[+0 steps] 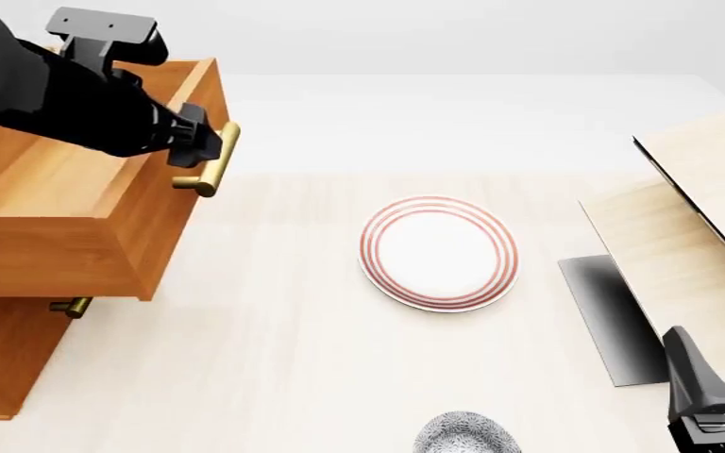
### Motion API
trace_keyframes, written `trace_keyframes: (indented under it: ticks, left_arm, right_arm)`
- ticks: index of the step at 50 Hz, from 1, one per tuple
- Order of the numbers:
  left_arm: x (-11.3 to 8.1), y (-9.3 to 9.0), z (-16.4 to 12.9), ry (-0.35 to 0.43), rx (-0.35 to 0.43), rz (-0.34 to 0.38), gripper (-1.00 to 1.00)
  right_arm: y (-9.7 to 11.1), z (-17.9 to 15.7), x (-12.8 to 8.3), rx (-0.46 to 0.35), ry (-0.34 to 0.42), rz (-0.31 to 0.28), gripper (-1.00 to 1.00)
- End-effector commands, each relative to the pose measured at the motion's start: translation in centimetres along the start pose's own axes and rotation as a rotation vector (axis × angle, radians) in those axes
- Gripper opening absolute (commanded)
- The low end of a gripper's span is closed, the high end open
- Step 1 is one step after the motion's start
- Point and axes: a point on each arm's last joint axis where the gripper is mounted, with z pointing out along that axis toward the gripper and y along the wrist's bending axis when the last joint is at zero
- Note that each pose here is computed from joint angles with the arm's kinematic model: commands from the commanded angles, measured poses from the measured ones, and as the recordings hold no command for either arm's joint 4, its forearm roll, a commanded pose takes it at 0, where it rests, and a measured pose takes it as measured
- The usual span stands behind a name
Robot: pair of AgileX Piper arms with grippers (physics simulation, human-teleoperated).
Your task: Open the top drawer of the cabinet and put the bowl in it.
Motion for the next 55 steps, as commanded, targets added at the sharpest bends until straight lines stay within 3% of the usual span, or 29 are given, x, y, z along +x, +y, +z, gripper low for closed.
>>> trace_keyframes:
  ticks: [1,37,55]
  left_arm:
    - [-0.3,-0.2,-0.7,-0.013,0.018,0.013,1.0]
    - [-1.7,0.4,-4.9,-0.065,-0.001,0.06,1.0]
    - [-2.4,-0.7,-6.7,-0.099,0.032,0.117,1.0]
  right_arm:
    - [0.0,0.0,0.0,0.001,-0.001,0.0,1.0]
    - [0.0,0.0,0.0,0.0,-0.001,0.0,1.0]
    - [0.0,0.0,0.0,0.001,-0.001,0.0,1.0]
